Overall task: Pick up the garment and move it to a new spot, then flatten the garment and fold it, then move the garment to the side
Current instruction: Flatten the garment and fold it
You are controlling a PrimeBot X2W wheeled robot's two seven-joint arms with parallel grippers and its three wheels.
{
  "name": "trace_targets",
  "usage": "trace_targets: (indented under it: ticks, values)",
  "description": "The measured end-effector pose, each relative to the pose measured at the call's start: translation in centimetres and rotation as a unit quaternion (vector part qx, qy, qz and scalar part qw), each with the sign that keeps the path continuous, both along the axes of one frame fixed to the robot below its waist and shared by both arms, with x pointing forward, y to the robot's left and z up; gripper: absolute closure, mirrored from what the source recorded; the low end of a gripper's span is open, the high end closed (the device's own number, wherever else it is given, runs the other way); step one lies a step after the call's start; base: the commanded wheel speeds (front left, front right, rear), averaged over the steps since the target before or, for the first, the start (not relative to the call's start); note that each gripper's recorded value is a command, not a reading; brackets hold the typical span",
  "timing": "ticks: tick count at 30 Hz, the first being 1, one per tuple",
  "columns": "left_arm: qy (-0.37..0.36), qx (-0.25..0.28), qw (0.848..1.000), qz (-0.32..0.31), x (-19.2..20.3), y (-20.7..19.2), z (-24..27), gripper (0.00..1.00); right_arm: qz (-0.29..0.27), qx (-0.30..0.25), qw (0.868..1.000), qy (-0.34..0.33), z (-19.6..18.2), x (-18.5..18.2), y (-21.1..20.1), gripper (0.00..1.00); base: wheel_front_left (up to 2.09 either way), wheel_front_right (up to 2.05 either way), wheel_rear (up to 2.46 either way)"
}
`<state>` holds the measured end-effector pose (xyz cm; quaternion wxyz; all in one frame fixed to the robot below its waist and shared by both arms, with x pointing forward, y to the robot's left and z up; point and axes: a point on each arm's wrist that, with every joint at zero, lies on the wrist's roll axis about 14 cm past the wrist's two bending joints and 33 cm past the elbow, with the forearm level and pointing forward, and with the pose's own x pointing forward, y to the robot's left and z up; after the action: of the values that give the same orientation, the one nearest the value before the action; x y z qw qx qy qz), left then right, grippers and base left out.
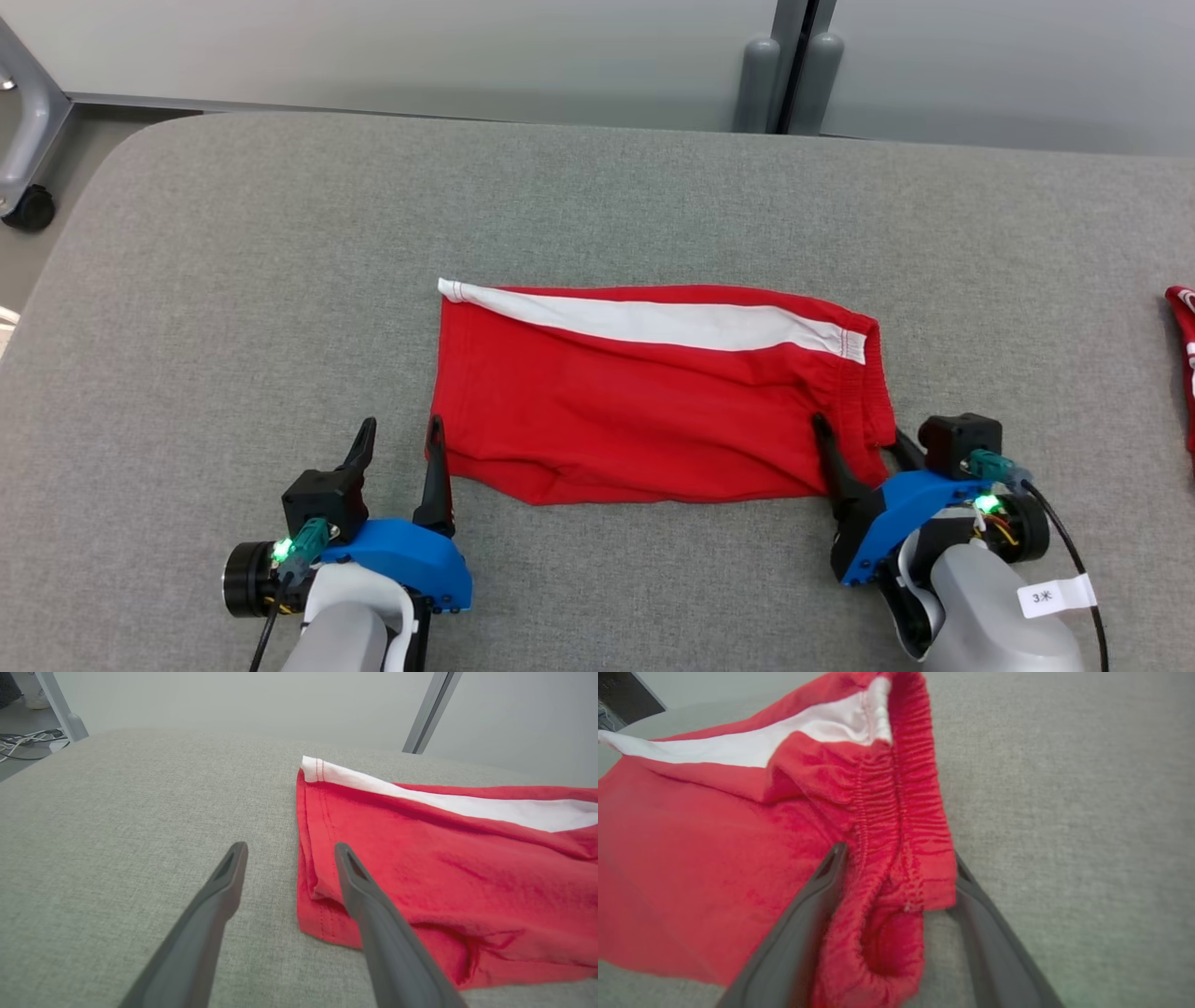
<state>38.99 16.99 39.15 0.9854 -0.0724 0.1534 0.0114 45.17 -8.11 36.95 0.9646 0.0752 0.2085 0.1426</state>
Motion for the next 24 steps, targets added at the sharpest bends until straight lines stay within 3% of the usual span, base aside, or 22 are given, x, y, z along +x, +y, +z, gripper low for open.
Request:
trace_targets:
  ticks: [1,2,3,4,12,20,24]
  values:
    - [-0.001,0.000,1.000,0.001,0.1,0.1,0.0,0.00,0.006,0.003,1.000,0.001,-0.1,-0.1,0.3,0.09,0.00,0.00,0.00]
    - [-0.002,0.000,1.000,-0.001,0.2,0.0,0.0,0.00,0.008,0.007,1.000,0.004,-0.2,-0.2,0.6,0.51,0.00,0.00,0.00]
    - [-0.003,0.001,1.000,-0.004,0.3,-0.1,0.1,0.00,0.010,0.011,1.000,0.004,-0.2,-0.2,0.8,0.67,0.00,0.00,0.00]
    - [-0.003,0.000,1.000,-0.006,0.4,-0.3,0.1,0.00,0.011,0.017,1.000,0.006,-0.2,-0.3,1.0,1.00,0.00,0.00,0.00]
    - [-0.010,-0.006,1.000,-0.026,1.0,-1.7,0.3,0.00,-0.017,0.053,0.998,0.001,0.7,0.0,0.6,1.00,0.00,0.00,0.00]
    - [-0.023,-0.014,0.998,-0.049,1.4,-3.5,1.1,0.00,-0.084,0.054,0.995,-0.030,2.5,0.0,-4.5,1.00,0.00,0.00,0.00]
    - [-0.026,-0.020,0.998,-0.060,1.3,-4.5,1.4,0.00,-0.074,0.050,0.994,-0.066,4.7,0.4,-4.4,1.00,0.00,0.00,0.00]
